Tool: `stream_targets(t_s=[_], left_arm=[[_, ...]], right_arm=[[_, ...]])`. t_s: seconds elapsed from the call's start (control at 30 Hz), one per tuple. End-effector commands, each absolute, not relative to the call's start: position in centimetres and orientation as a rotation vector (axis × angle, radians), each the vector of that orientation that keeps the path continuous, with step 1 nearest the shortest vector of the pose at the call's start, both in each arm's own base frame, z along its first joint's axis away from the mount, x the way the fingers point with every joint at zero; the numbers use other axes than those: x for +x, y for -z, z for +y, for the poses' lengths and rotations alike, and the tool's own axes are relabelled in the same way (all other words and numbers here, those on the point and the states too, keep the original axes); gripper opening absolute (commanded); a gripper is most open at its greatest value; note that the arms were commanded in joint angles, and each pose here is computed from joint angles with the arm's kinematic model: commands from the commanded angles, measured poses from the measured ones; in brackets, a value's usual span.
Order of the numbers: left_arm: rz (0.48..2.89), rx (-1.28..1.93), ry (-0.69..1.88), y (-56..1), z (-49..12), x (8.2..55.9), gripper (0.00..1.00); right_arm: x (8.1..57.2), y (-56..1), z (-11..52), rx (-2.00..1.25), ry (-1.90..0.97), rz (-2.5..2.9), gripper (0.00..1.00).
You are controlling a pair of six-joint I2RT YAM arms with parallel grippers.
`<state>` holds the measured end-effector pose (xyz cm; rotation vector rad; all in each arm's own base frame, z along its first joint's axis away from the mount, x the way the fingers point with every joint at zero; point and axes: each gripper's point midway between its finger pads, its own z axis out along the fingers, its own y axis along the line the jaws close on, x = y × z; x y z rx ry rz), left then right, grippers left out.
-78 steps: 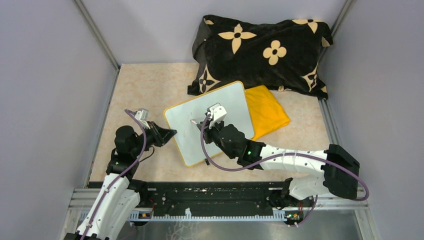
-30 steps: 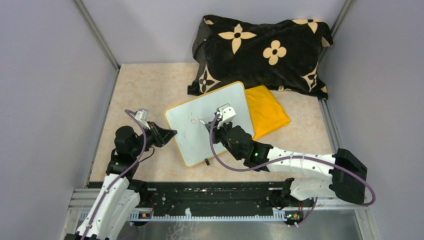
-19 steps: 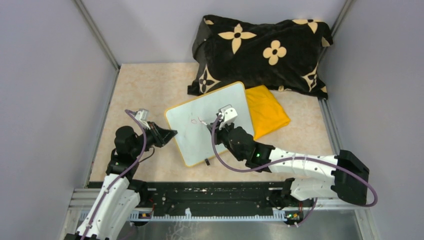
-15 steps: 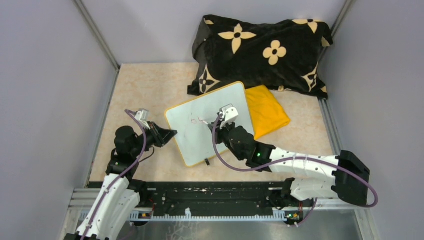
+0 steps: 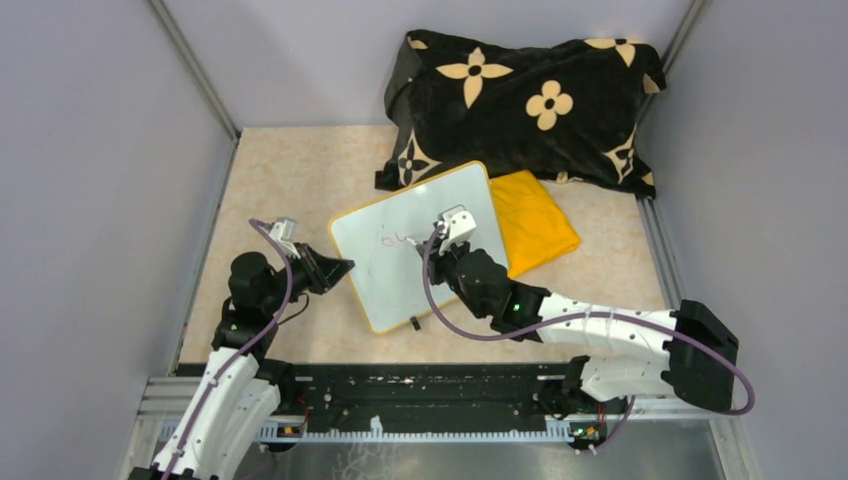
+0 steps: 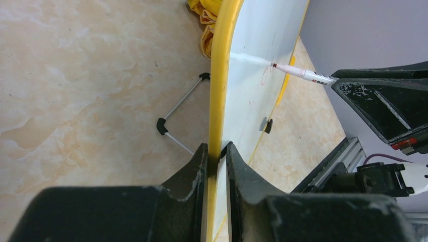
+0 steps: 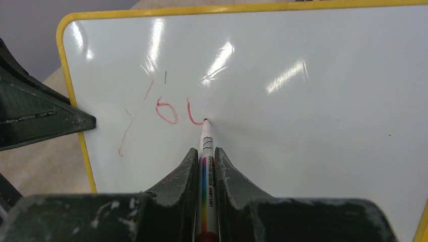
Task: Write a sentence on the whiteboard
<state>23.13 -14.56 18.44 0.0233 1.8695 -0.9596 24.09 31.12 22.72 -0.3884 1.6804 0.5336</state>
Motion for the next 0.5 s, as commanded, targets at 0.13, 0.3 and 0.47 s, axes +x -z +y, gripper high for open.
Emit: stream_targets(t_s=[0.13,0.3,0.47], left_arm=[[1.847,0.043,0.967,-18.8,-14.7,23.1,0.00],[1.850,0.044,0.968,-18.7,-14.7,23.1,0.00],[1.851,0.044,0.969,-18.7,-14.7,23.1,0.00]], right_arm=[[25.9,-25.6,31.3,-0.336,-0.505,1.630,0.00],[26.2,-26.0,31.5,-0.336,-0.509,1.622,0.00],[26.5,-26.7,31.7,-0.332,-0.512,1.606,0.00]])
